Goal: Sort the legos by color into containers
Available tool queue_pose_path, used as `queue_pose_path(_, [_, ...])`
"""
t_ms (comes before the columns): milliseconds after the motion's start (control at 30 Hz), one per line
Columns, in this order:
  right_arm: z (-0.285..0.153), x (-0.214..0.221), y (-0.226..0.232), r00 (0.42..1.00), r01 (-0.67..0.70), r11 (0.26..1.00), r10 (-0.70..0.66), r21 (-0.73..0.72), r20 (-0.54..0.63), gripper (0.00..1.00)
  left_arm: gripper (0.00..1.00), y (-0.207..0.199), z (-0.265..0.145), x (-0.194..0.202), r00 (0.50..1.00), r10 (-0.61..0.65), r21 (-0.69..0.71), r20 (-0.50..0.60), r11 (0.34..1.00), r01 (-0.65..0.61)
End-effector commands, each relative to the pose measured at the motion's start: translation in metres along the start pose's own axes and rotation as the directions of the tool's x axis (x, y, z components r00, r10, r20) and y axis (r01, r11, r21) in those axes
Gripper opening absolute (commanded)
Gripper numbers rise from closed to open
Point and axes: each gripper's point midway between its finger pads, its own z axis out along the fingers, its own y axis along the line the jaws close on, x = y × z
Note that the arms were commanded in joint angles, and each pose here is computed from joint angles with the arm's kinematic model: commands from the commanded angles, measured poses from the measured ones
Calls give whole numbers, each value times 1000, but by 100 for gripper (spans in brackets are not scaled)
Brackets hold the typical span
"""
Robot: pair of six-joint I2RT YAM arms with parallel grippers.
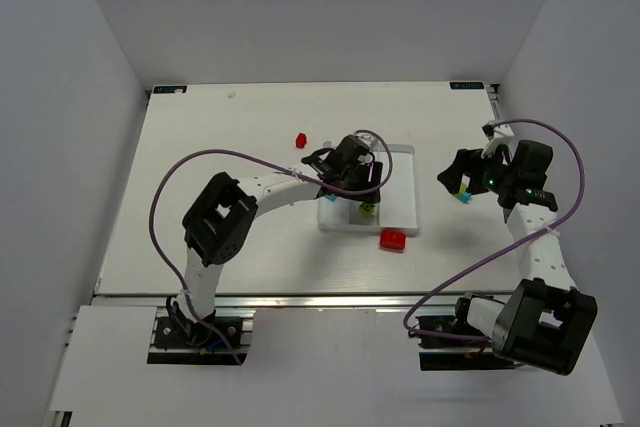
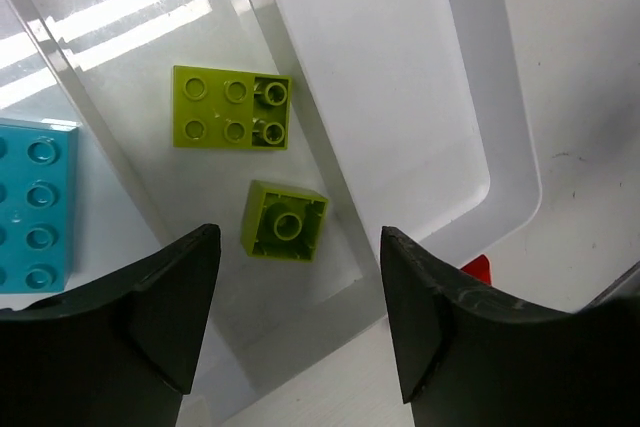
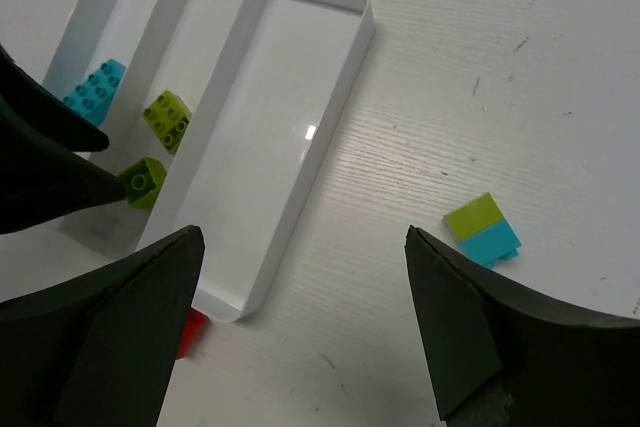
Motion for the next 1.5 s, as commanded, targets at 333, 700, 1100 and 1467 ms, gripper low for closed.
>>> queue_pose_path(333, [8,7,-65,865,434,901,-417,-1,-280,87,13,28,-155,-60,927,246,-168,282,964,-205])
queue_pose_path(700, [34,41,-83,707,523,792,-610,-316,-358,85,88,101,-231,-36,851,382,-456,360,868,-196])
queue_pose_path(1100, [43,78,-106,678,476,809,-587,-344,-442,82,92,106,-232,-32,843,399,-473,362,858,-203])
queue_pose_path(1467, [46,100,-117,689,456,830,-558,-323,-462,82,92,108,-233,-32,841,401,-483,363,853,-199])
